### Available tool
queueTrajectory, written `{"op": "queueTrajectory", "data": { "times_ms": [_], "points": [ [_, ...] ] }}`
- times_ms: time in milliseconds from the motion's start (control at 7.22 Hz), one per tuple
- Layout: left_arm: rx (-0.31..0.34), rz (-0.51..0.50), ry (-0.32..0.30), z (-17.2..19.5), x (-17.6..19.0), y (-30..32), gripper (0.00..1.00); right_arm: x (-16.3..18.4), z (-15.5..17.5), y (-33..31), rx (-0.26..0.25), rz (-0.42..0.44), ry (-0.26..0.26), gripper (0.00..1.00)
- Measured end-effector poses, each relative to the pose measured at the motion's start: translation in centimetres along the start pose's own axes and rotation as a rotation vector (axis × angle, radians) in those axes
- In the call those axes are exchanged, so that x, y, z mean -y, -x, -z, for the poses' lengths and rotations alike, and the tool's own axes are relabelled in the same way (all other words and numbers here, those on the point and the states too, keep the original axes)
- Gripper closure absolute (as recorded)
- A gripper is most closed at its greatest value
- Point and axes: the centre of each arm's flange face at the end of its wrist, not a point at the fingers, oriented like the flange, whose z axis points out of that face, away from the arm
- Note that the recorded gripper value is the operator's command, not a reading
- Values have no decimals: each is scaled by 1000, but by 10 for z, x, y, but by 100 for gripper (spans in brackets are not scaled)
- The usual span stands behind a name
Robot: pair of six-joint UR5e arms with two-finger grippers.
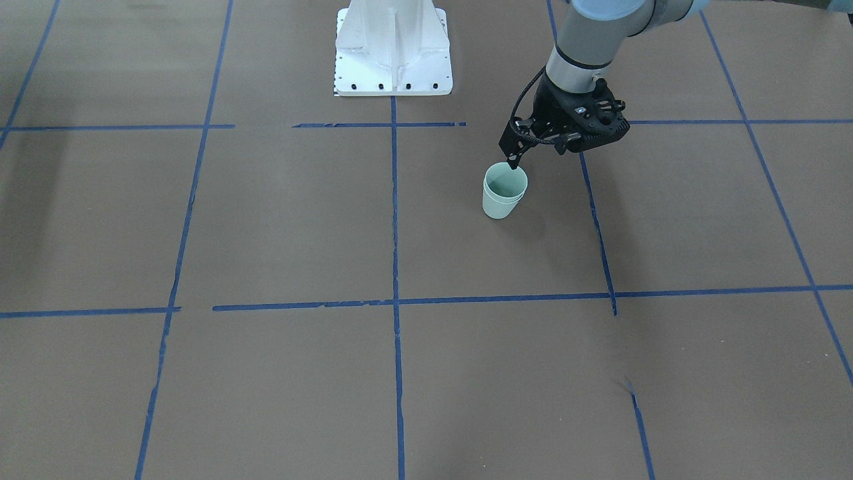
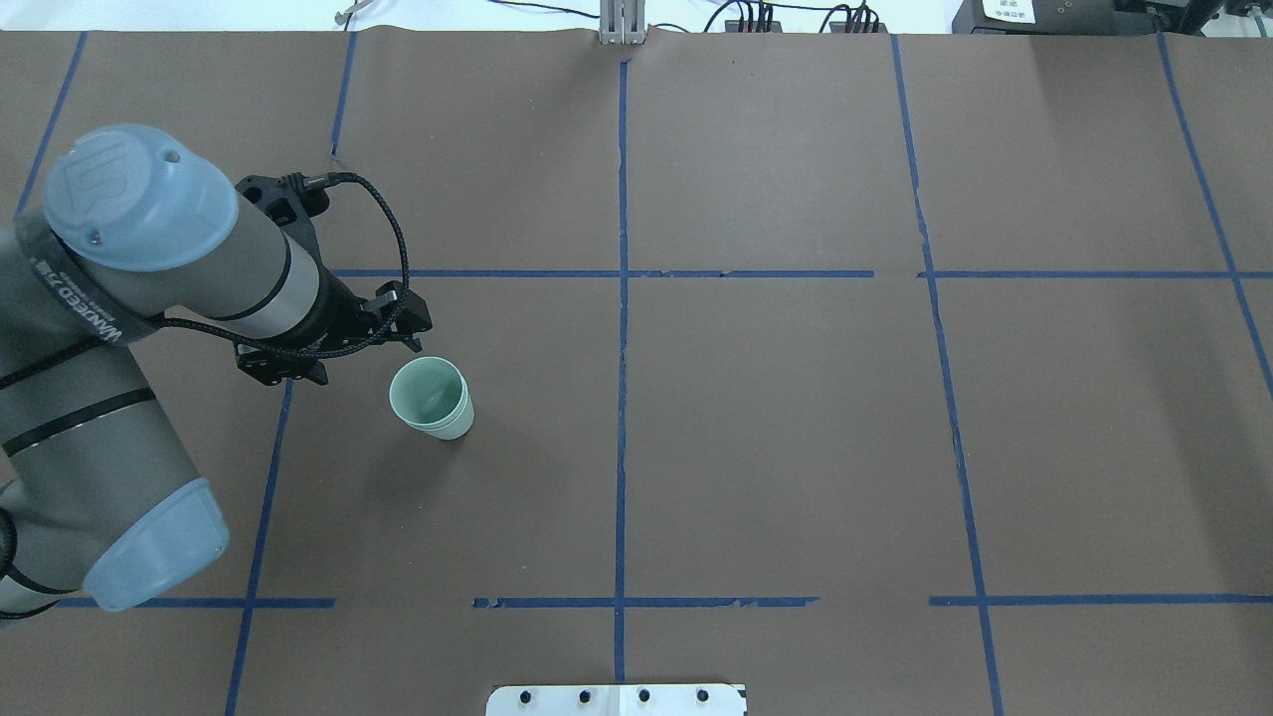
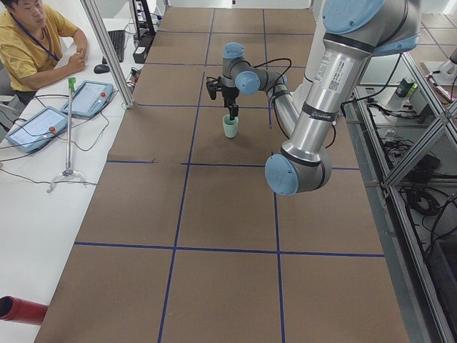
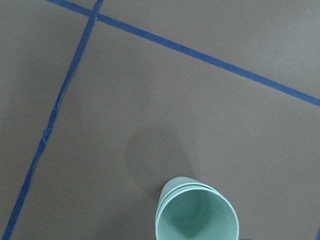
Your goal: Stack cups
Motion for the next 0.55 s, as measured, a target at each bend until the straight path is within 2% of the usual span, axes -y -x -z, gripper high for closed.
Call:
{"op": "queueTrajectory", "data": {
  "times_ms": [277,554],
  "points": [
    [18,-145,34,3,37,62,0,0,0,0,0,0,0,0],
    [76,-320,52,22,101,180,0,0,0,0,0,0,0,0]
  ]
}}
